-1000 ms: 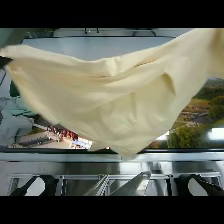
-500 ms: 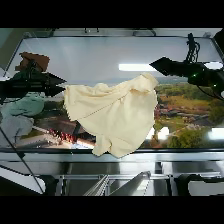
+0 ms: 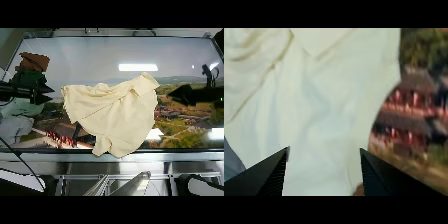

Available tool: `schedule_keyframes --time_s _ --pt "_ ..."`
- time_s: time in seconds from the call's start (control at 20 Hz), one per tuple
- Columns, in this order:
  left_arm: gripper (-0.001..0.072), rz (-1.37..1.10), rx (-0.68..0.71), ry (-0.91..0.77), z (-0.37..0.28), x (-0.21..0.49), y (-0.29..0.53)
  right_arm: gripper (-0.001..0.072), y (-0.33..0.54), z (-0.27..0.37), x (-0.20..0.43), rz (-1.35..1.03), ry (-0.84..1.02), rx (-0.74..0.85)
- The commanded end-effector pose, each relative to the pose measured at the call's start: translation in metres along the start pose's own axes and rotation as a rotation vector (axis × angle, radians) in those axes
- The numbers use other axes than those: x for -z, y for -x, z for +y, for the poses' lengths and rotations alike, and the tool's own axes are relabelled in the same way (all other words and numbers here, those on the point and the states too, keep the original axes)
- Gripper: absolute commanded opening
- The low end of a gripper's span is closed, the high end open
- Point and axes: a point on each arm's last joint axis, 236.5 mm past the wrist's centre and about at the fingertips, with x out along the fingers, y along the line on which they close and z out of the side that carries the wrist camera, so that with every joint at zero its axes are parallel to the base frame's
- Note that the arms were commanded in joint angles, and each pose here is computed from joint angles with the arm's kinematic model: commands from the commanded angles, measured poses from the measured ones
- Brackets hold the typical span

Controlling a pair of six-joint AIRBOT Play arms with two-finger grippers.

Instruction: Fold the shirts.

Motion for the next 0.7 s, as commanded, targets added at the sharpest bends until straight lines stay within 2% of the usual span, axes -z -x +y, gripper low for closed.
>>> schedule_keyframes --time_s 0.0,0.1,0.25,0.45,0.55,0.65 --pt "0.0646 0.119 -0.006 0.094 0.016 0.059 -0.03 0.0529 -0.011 -0.051 0.064 0.025 -0.153 0.124" --pt "0.0646 0.146 -0.005 0.118 0.021 0.075 -0.053 0.0526 -0.021 -0.056 0.057 -0.003 -0.16 0.107" --pt "0.0646 0.144 -0.028 0.104 0.023 0.08 -0.085 0.0524 -0.033 -0.046 0.029 -0.092 -0.179 -0.003" --pt "0.0645 0.106 -0.116 0.04 0.028 0.068 -0.112 0.0523 -0.043 -0.06 -0.002 -0.107 -0.199 -0.004" --pt "0.0637 0.098 -0.132 0.027 0.029 0.065 -0.118 0.0477 -0.05 -0.07 -0.022 -0.107 -0.209 -0.004" --pt "0.0637 0.107 -0.131 0.022 0.027 0.067 -0.121 0.0477 -0.057 -0.08 -0.039 -0.105 -0.231 -0.006"
